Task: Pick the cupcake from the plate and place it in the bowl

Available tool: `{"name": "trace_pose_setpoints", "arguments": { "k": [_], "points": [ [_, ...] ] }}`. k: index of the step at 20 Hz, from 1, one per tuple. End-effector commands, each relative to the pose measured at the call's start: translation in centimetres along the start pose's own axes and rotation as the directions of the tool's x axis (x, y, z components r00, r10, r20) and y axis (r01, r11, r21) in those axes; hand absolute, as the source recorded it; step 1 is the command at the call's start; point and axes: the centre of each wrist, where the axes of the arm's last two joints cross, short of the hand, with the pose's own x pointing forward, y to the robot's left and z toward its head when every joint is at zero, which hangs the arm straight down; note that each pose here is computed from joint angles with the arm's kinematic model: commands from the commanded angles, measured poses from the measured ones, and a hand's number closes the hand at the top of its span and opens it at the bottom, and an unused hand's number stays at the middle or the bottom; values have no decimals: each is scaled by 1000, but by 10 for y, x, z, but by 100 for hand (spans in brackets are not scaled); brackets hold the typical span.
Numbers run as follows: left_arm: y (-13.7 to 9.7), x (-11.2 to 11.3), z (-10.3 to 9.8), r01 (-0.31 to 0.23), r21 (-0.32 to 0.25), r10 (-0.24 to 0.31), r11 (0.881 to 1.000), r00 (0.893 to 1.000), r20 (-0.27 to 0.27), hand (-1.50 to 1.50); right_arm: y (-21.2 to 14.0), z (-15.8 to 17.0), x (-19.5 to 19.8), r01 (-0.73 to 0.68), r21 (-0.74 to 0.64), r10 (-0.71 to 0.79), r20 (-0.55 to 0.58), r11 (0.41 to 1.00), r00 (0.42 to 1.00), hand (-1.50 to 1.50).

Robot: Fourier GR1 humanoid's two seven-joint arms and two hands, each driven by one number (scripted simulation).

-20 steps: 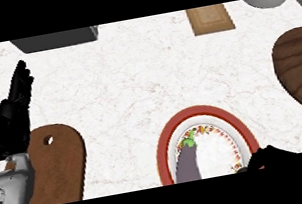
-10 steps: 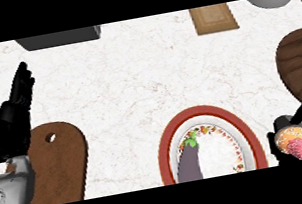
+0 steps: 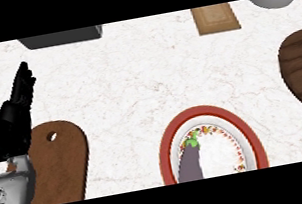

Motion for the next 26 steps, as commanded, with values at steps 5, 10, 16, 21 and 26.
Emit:
{"name": "trace_pose_setpoints", "arguments": {
  "k": [5,10,16,21,26],
  "points": [
    [-8,6,3,-13,-12,13,1000,1000,-4,0,-4,-49,-81,-241,-70,240,-29,968,970,150],
    [-14,11,-3,-15,-21,15,1000,1000,4,0,7,-81,-111,-249,-67,243,-82,966,966,150],
    [-7,15,-10,-14,-19,15,1000,1000,23,0,36,-83,-130,-52,64,63,-174,997,983,-150],
    [-5,4,-3,-2,-15,2,1000,1000,20,0,42,-83,-137,120,79,-112,-105,990,988,-150],
    [-1,5,-11,-12,-19,12,1000,1000,6,0,13,-95,-143,210,-4,-210,-55,978,976,-150]
  ]
}}
